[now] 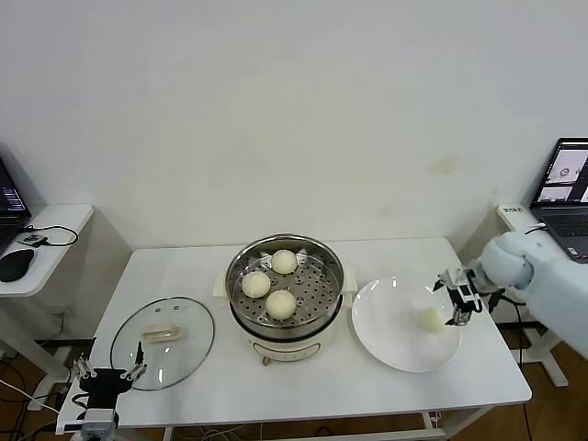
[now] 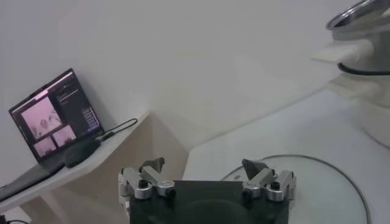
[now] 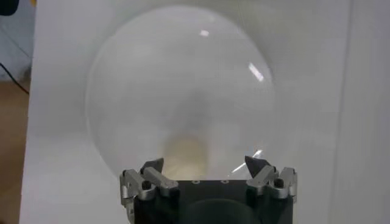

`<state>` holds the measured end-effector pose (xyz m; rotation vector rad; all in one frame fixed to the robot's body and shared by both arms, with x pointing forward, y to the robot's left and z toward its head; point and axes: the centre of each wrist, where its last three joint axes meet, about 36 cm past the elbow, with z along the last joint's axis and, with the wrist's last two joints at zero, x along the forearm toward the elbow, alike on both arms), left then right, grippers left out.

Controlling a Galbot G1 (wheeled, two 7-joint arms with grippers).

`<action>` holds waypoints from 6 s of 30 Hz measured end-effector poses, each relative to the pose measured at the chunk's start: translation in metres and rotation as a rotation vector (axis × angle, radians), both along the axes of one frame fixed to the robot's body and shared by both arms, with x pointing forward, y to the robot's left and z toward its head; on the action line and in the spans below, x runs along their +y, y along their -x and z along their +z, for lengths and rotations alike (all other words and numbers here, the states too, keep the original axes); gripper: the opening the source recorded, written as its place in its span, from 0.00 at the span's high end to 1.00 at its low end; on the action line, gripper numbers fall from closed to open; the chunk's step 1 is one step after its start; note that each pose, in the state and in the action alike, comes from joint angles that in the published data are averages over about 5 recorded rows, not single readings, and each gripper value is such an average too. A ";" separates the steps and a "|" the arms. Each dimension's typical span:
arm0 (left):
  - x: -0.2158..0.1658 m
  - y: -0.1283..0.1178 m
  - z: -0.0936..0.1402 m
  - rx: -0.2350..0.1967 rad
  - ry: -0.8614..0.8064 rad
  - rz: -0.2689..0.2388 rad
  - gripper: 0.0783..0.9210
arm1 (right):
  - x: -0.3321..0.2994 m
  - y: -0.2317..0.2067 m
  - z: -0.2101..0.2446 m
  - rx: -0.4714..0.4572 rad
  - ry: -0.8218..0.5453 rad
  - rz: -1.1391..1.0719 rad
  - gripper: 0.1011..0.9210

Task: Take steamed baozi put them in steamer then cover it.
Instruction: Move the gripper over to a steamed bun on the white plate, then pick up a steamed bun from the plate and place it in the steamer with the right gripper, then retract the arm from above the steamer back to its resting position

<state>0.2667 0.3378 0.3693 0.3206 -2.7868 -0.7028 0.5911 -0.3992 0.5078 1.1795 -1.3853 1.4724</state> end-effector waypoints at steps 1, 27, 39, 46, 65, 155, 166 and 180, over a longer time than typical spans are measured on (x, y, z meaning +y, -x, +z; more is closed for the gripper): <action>0.001 0.000 0.000 0.001 -0.001 0.002 0.12 | -0.001 -0.001 -0.004 0.001 0.002 -0.004 0.12; 0.003 -0.001 -0.007 0.012 0.007 0.009 0.12 | 0.010 -0.021 -0.064 0.031 0.027 -0.066 0.23; 0.002 -0.001 -0.004 0.004 0.005 0.008 0.12 | 0.013 -0.023 -0.047 0.030 0.028 -0.068 0.34; 0.004 -0.003 -0.004 0.003 0.003 0.008 0.12 | 0.019 -0.024 0.000 -0.006 0.011 -0.054 0.34; 0.000 -0.003 -0.005 -0.002 0.015 0.008 0.12 | 0.160 -0.040 0.177 -0.168 -0.181 0.066 0.32; -0.002 -0.003 -0.022 -0.057 -0.099 -0.045 0.12 | 0.113 0.130 -0.058 -0.783 -1.354 -0.445 0.12; 0.018 -0.002 -0.035 -0.017 -0.584 -0.220 0.12 | 0.074 0.221 -0.116 -0.981 -1.368 -0.793 0.12; 0.039 -0.034 -0.064 0.091 -0.937 -0.392 0.12 | 0.046 0.300 -0.148 -1.111 -1.256 -1.030 0.12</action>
